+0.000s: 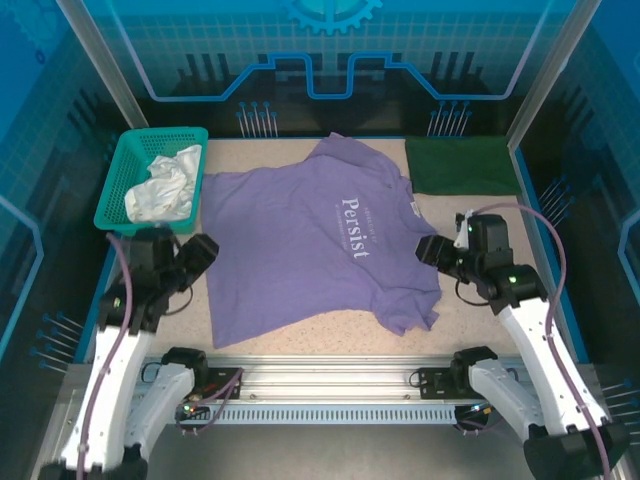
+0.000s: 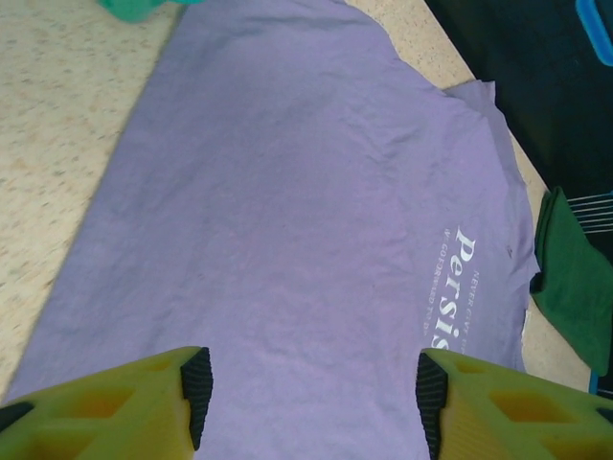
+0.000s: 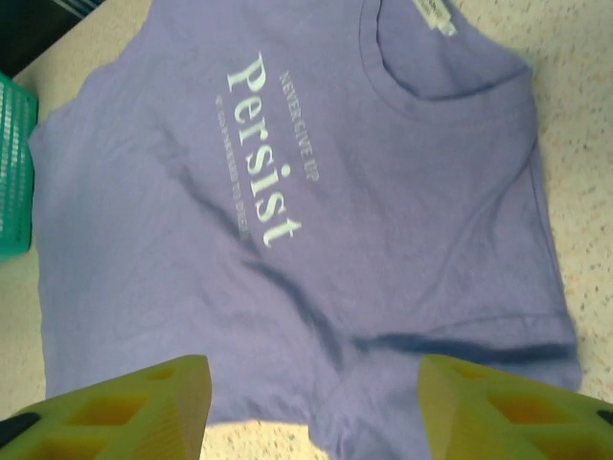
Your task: Fold and stack the t-shirts
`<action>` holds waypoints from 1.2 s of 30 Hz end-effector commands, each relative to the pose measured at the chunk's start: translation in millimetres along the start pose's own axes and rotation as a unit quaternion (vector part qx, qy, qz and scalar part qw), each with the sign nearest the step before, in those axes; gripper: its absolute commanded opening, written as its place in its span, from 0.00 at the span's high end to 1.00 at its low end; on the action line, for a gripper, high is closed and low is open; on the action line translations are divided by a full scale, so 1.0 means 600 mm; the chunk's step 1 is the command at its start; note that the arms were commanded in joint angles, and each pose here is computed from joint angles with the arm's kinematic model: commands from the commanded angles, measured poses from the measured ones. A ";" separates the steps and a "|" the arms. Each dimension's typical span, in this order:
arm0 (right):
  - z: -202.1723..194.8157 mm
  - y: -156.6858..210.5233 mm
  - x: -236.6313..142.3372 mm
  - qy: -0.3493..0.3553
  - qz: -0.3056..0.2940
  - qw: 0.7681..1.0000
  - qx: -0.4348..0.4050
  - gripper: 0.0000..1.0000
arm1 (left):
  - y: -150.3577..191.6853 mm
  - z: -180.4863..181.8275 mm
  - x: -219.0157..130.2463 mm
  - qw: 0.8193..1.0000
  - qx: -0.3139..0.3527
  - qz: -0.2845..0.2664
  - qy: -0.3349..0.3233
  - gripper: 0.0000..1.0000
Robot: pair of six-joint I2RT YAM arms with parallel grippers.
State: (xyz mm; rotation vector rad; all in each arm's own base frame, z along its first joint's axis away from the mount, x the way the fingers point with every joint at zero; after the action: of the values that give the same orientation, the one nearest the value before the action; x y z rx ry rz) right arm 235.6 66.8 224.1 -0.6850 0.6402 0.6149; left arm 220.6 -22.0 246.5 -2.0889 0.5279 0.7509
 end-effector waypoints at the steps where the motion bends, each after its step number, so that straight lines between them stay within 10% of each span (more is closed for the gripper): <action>1: 0.041 -0.045 0.049 0.012 -0.008 1.000 -0.001 0.41 | -0.029 -0.058 0.059 0.998 0.056 0.022 0.025 0.44; 6: 0.101 -0.085 0.176 0.097 0.034 0.991 -0.086 0.52 | -0.027 -0.135 0.173 0.984 0.155 0.083 -0.018 0.54; 17: 0.192 -0.222 0.521 0.142 0.048 0.985 -0.090 0.73 | -0.052 -0.124 0.426 0.967 0.137 0.132 -0.167 0.67; 28: 0.166 -0.234 0.690 0.057 0.029 0.997 -0.043 0.76 | -0.045 0.002 0.477 0.951 0.102 0.137 -0.256 0.65; 36: 0.054 -0.256 0.711 0.117 0.042 0.989 0.079 0.79 | -0.055 0.043 0.481 0.939 0.100 0.120 -0.307 0.64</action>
State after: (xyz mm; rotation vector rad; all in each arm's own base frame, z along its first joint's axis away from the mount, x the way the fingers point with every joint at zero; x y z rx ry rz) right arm 638.4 160.3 49.0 -0.7129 0.7635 0.6003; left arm 445.1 -25.4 67.5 -1.5475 0.5458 1.3127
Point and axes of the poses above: each hand's point on the last joint's axis, 136 mm out from that joint toward the fingers, its own x axis out along the fingers, its own z axis along the line the jaws close on, y = z × x, the point moved 3 cm from there along -x, back along the fingers, and after that the axes turned 14 degrees about x, right-handed, at the moved point
